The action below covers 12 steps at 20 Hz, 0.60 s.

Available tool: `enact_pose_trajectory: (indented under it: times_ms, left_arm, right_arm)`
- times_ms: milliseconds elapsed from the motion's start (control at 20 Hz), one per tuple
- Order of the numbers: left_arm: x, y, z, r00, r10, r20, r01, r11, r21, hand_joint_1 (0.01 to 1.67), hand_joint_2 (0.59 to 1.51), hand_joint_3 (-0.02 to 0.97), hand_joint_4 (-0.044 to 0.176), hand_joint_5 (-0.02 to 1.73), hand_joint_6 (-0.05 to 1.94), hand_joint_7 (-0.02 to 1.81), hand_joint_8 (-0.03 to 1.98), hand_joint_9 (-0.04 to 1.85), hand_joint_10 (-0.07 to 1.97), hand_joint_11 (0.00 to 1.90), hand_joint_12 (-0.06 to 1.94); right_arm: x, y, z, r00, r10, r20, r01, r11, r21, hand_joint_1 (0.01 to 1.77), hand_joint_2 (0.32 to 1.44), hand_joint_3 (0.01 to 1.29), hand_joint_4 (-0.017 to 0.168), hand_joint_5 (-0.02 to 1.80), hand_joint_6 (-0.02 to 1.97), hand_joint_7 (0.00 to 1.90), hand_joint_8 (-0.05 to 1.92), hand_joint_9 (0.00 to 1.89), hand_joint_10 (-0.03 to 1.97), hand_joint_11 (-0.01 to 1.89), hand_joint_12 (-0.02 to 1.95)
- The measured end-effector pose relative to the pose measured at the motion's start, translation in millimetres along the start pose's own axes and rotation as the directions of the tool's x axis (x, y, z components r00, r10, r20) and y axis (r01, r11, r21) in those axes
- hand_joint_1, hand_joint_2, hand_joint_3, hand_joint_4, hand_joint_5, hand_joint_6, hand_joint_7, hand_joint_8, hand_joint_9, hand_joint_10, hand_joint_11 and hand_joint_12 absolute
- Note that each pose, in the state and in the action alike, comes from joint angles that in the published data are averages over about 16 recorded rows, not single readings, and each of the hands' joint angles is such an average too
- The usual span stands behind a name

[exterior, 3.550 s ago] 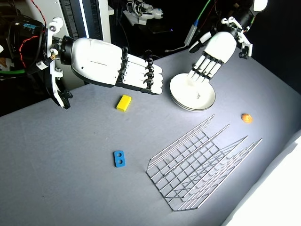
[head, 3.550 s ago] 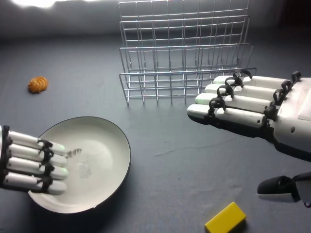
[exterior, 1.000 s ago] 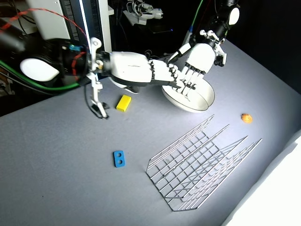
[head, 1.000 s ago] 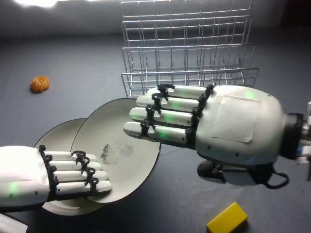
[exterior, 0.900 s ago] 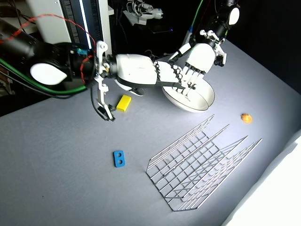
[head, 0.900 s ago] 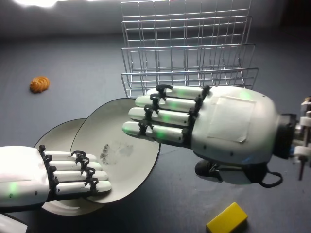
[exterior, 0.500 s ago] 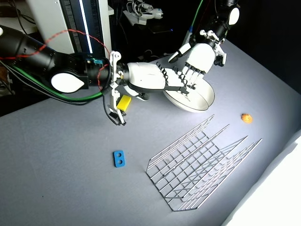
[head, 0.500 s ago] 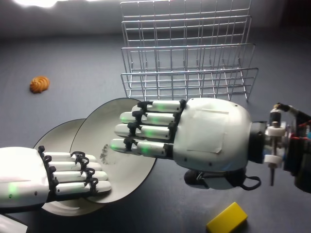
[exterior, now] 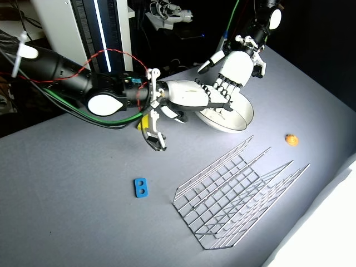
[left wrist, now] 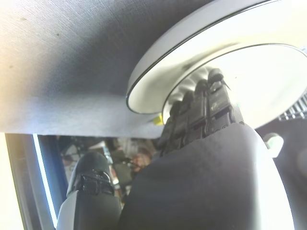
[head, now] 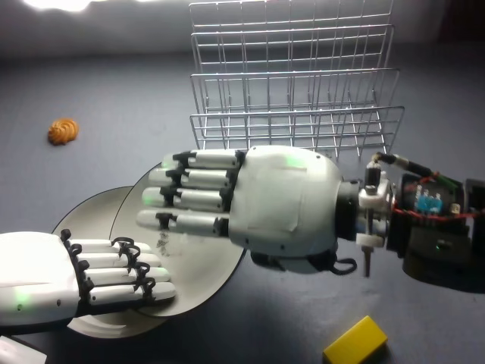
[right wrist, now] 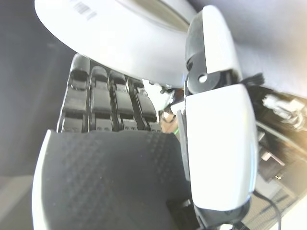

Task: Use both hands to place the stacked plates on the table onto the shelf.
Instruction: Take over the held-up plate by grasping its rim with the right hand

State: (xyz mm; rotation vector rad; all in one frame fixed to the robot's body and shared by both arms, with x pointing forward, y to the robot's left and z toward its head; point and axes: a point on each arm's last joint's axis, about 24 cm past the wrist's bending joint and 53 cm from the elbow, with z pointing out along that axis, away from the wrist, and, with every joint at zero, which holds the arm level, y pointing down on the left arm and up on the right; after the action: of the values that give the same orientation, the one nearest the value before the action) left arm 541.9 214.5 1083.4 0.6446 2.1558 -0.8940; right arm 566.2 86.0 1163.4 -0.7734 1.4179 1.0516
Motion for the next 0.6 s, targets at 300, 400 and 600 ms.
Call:
enact_pose_trajectory:
  times_ms: [300,400,600]
  left_arm:
    - [-0.2,-1.8,1.5,0.9999,-0.011,0.005,0.011,0.9999,0.002,0.02,1.157,0.015,-0.009,0.0,-0.02,-0.01,-0.02,-0.02,-0.02,0.01,0.01]
    - [-0.3,-2.3,1.9,0.9999,-0.014,0.007,0.014,0.9999,0.002,0.02,1.158,0.015,-0.009,0.0,-0.02,-0.01,-0.02,-0.02,-0.02,0.01,0.01]
    - [-0.6,-2.9,2.3,0.9997,-0.021,0.01,0.021,0.9998,0.003,0.02,1.158,0.015,-0.009,0.0,-0.03,-0.01,-0.02,-0.01,-0.02,0.01,0.0]
  right_arm:
    - [3,-6,15.5,0.999,-0.033,-0.001,0.033,0.999,0.001,1.16,1.06,0.02,0.003,0.23,0.02,0.22,0.01,0.21,0.03,0.04,0.74]
    - [4,-7,19.4,0.999,-0.038,-0.001,0.038,0.999,0.001,1.17,1.07,0.02,0.003,0.31,0.02,0.31,0.01,0.3,0.04,0.07,0.84]
    - [3,-7,25.5,0.999,-0.05,0.005,0.05,0.999,-0.003,1.2,1.08,0.02,0.001,0.5,0.07,0.51,0.05,0.5,0.08,0.21,1.05]
